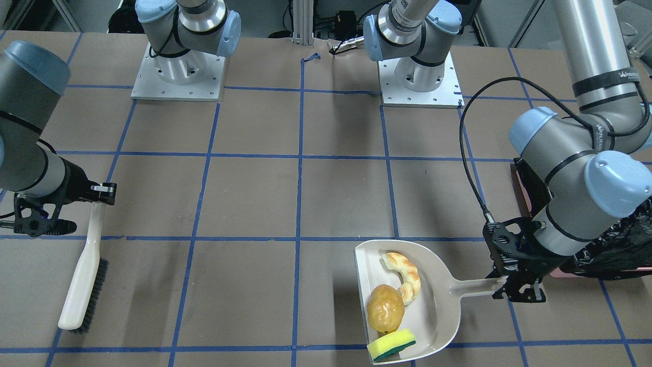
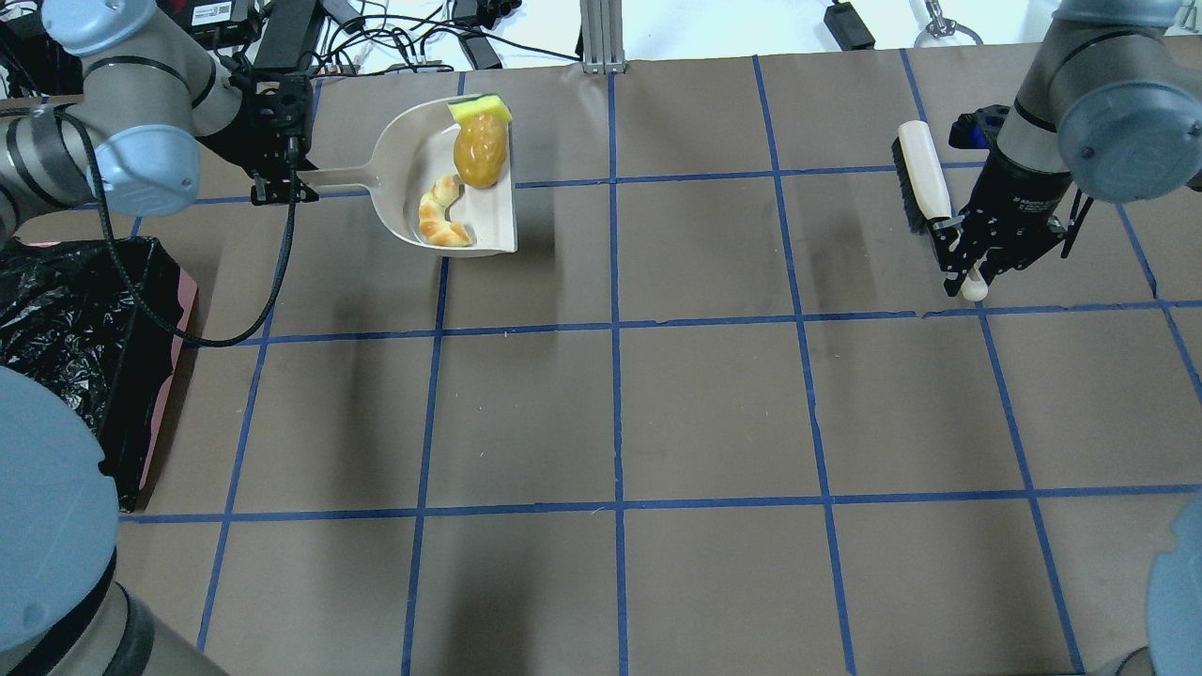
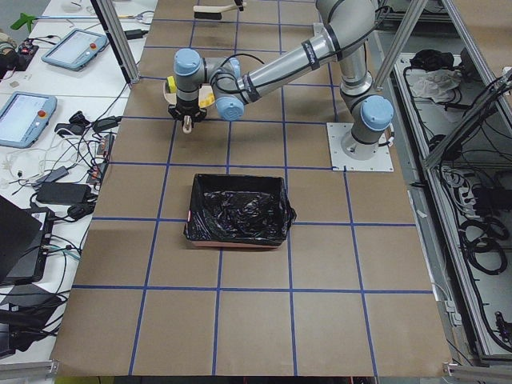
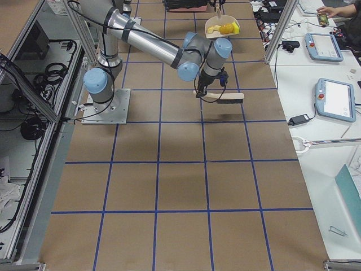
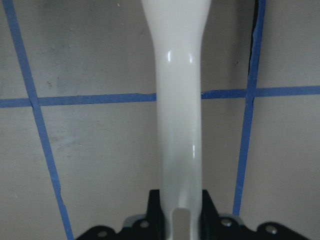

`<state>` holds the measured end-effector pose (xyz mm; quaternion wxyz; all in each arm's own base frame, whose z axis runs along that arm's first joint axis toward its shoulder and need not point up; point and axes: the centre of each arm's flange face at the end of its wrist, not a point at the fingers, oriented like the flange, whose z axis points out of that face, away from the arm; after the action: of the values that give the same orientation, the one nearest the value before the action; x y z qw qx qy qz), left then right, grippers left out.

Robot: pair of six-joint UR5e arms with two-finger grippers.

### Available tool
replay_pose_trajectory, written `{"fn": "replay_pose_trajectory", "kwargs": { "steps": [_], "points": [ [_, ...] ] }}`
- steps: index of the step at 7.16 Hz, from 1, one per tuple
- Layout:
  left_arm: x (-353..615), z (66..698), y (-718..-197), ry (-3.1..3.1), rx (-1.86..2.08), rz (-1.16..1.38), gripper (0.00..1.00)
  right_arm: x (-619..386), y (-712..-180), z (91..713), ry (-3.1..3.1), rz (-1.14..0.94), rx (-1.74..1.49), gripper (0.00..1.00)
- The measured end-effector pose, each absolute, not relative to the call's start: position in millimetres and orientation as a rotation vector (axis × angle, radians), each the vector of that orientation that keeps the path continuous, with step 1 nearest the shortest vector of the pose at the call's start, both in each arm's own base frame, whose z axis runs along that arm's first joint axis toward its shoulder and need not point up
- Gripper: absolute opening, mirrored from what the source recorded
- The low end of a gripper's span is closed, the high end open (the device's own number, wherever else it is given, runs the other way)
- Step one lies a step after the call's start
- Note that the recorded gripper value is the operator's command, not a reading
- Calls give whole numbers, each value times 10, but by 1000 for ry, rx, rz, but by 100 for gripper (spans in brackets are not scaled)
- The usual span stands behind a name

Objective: Sweep and dump trash into bin
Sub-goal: 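Swing the dustpan over the trash bin with the left gripper and tip it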

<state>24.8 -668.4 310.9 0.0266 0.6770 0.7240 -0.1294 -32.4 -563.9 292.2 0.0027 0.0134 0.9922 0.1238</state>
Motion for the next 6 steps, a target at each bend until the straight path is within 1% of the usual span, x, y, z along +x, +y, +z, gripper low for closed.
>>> {"fn": "replay_pose_trajectory", "kwargs": {
  "steps": [1, 3, 4, 6],
  "points": [
    [316, 3236, -6658, 2265, 2067, -478, 0, -409, -5618, 2860, 3107, 385, 44, 0],
    [434, 3389, -6583, 2304, 2042, -521, 0, -498, -5604, 2777, 3105, 381, 53, 0],
    [503, 3465, -6532, 2325, 2032, -523, 0, -521, -5612, 2730, 3103, 386, 58, 0],
    [766, 3664, -6345, 2357, 2009, -442, 0, -575, -5631, 2640, 3096, 399, 67, 0]
  ]
}}
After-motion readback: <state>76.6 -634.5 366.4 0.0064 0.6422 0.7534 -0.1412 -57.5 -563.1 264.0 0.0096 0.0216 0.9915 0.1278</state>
